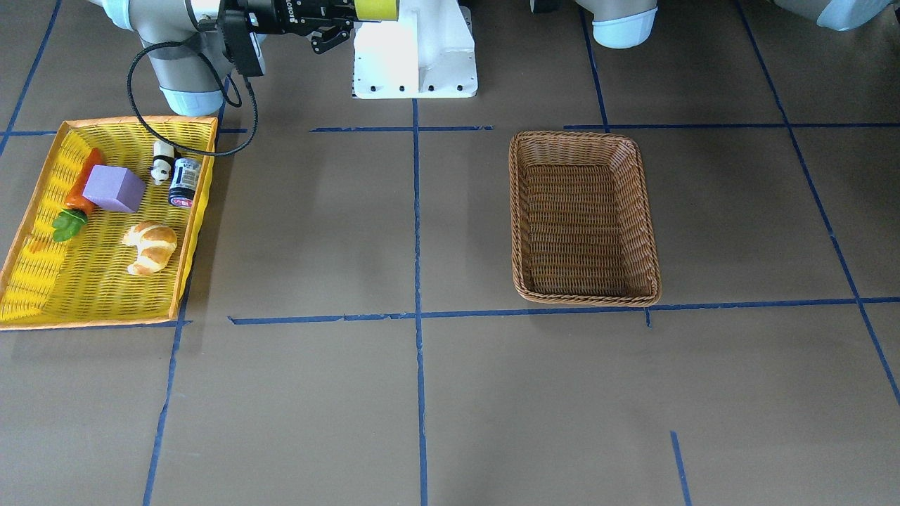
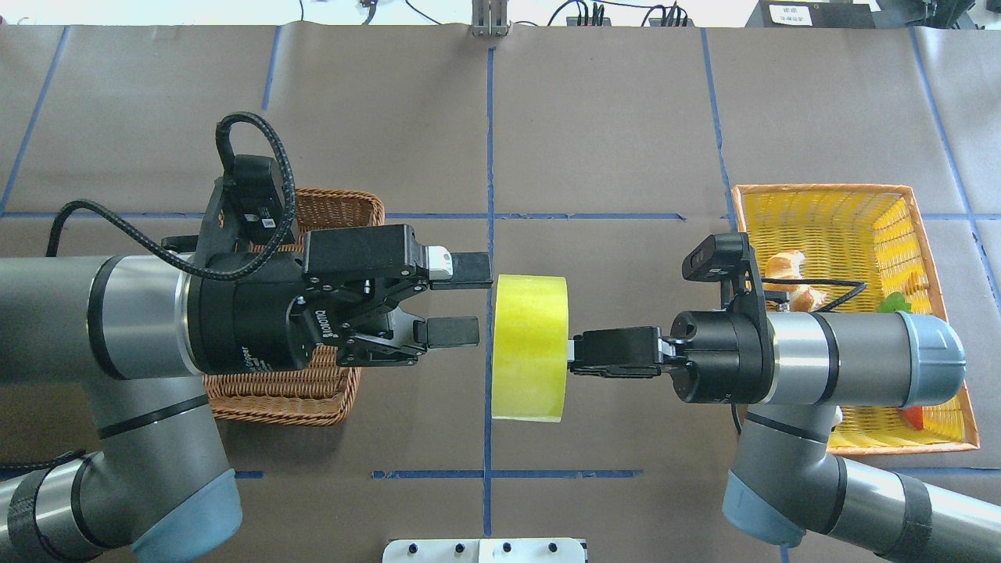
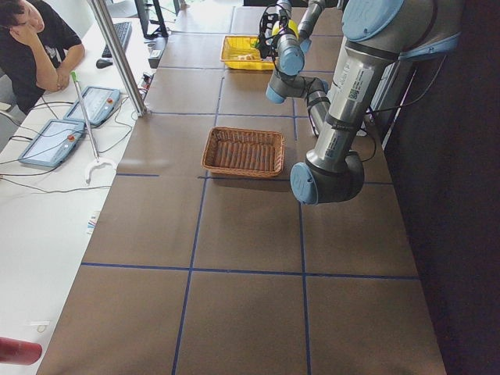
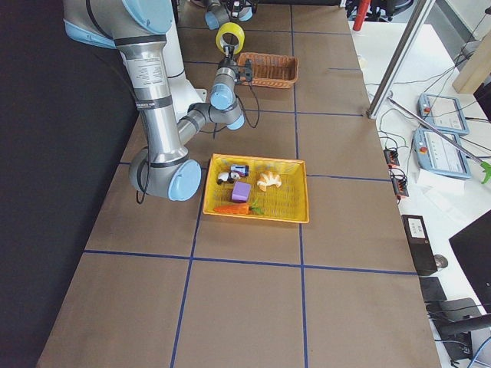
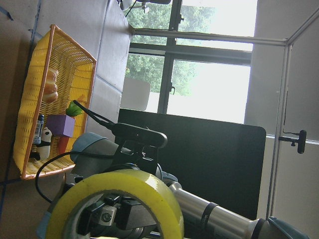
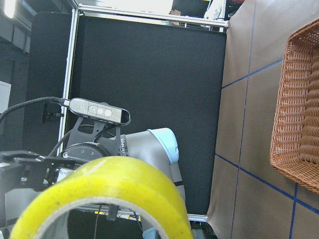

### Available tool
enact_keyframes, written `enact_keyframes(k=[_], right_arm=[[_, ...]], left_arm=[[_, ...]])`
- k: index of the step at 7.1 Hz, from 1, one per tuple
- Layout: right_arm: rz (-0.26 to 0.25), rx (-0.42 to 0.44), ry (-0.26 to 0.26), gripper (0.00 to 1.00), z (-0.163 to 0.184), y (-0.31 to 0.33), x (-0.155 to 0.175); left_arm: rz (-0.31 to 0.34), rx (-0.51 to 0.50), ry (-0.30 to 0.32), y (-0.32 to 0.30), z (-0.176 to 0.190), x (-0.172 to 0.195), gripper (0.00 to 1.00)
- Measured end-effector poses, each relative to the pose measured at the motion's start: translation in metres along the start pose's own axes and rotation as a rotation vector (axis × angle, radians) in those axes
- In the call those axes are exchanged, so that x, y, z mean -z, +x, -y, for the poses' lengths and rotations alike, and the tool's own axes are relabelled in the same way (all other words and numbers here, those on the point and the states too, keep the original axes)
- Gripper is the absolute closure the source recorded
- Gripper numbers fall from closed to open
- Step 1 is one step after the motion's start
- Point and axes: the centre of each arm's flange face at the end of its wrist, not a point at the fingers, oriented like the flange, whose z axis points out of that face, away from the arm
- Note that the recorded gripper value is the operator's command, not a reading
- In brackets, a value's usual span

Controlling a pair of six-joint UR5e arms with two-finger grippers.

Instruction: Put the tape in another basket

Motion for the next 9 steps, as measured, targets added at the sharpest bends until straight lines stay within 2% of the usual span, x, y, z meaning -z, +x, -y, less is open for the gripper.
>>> enact_keyframes(k=[9], right_arm=[[0.017, -0.012, 0.008, 1.00, -0.006, -0.003, -0.016]], left_arm=[[-0.033, 0.039, -0.006, -0.004, -0.020, -0.017, 0.00]])
